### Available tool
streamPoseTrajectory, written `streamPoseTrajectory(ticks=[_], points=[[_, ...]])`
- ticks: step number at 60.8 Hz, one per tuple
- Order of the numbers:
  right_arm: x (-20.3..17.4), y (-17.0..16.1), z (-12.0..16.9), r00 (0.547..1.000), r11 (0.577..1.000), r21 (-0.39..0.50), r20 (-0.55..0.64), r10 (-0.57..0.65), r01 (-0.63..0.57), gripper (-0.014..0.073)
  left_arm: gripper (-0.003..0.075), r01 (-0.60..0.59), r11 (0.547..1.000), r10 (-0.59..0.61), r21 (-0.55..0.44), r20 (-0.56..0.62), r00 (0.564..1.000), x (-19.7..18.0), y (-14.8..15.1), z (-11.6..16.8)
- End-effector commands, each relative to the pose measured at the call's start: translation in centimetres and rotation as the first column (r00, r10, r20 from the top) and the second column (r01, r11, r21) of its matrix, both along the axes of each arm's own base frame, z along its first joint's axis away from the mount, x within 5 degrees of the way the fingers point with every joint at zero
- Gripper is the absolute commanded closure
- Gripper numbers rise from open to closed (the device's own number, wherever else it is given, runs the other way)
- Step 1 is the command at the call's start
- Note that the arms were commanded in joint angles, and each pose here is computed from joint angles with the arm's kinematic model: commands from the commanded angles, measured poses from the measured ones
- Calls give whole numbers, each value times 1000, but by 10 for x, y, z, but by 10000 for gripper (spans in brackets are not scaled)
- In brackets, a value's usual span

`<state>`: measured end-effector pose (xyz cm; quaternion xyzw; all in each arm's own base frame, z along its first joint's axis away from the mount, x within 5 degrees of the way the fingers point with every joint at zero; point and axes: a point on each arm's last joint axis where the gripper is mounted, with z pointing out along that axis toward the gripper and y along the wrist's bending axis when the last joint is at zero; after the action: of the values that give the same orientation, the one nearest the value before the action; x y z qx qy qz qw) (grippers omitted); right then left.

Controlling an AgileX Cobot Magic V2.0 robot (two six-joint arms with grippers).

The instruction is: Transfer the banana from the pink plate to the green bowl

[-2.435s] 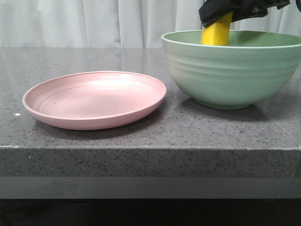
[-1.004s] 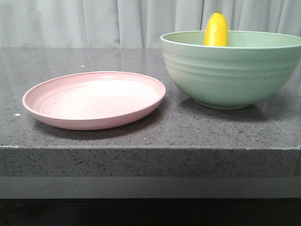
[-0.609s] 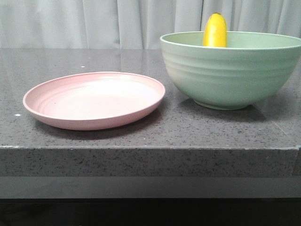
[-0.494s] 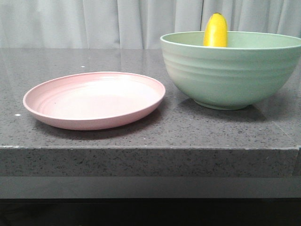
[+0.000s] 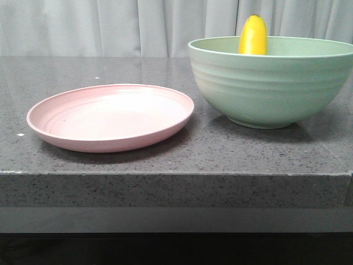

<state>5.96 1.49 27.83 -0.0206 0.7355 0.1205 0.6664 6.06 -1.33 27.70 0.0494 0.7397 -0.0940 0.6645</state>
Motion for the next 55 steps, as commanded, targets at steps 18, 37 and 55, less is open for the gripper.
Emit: streamPoseTrajectory(ticks=[18, 37, 55], points=[[0, -2, 14, 996, 1000, 21, 85, -23, 21, 666, 741, -52, 997, 55, -49, 76, 996, -3, 4, -14], [0, -2, 14, 996, 1000, 21, 85, -22, 21, 666, 741, -166, 985, 169, -54, 53, 984, -6, 10, -72], [0, -2, 14, 996, 1000, 21, 85, -22, 21, 666, 741, -177, 982, 180, -64, 51, 982, -6, 11, -78]])
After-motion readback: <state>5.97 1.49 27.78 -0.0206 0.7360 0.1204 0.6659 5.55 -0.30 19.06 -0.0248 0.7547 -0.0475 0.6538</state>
